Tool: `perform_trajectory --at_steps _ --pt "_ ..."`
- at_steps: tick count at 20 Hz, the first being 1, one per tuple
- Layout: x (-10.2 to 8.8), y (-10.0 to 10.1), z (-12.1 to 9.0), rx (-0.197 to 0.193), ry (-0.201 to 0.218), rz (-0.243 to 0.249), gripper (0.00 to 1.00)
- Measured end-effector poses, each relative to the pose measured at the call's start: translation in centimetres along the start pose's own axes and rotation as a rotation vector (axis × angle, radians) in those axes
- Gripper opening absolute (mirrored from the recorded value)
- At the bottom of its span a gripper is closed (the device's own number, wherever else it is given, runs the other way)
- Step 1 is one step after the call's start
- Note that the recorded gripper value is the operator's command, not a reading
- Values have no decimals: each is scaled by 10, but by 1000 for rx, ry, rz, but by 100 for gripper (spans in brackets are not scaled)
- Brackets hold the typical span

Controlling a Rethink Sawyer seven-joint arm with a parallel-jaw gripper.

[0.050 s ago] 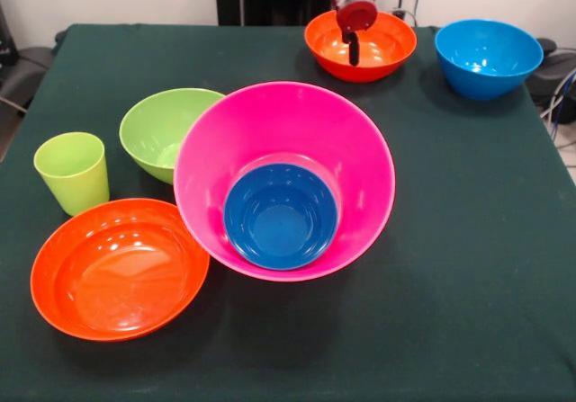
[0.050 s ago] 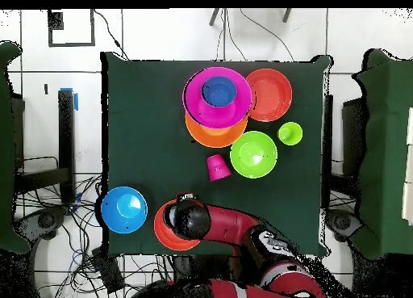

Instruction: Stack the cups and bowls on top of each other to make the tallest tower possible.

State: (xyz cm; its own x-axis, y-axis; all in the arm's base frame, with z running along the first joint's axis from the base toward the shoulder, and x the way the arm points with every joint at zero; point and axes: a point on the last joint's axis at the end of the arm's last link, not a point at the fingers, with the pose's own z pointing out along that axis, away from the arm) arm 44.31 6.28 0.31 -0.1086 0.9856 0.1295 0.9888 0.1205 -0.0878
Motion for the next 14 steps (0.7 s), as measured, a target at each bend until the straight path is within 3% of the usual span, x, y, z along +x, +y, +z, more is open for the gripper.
perform_trajectory --at_steps 9,14 --pt "14 8 -3 -17 -13 -37 100" --pt "13 15 -11 -37 -22 -35 100"
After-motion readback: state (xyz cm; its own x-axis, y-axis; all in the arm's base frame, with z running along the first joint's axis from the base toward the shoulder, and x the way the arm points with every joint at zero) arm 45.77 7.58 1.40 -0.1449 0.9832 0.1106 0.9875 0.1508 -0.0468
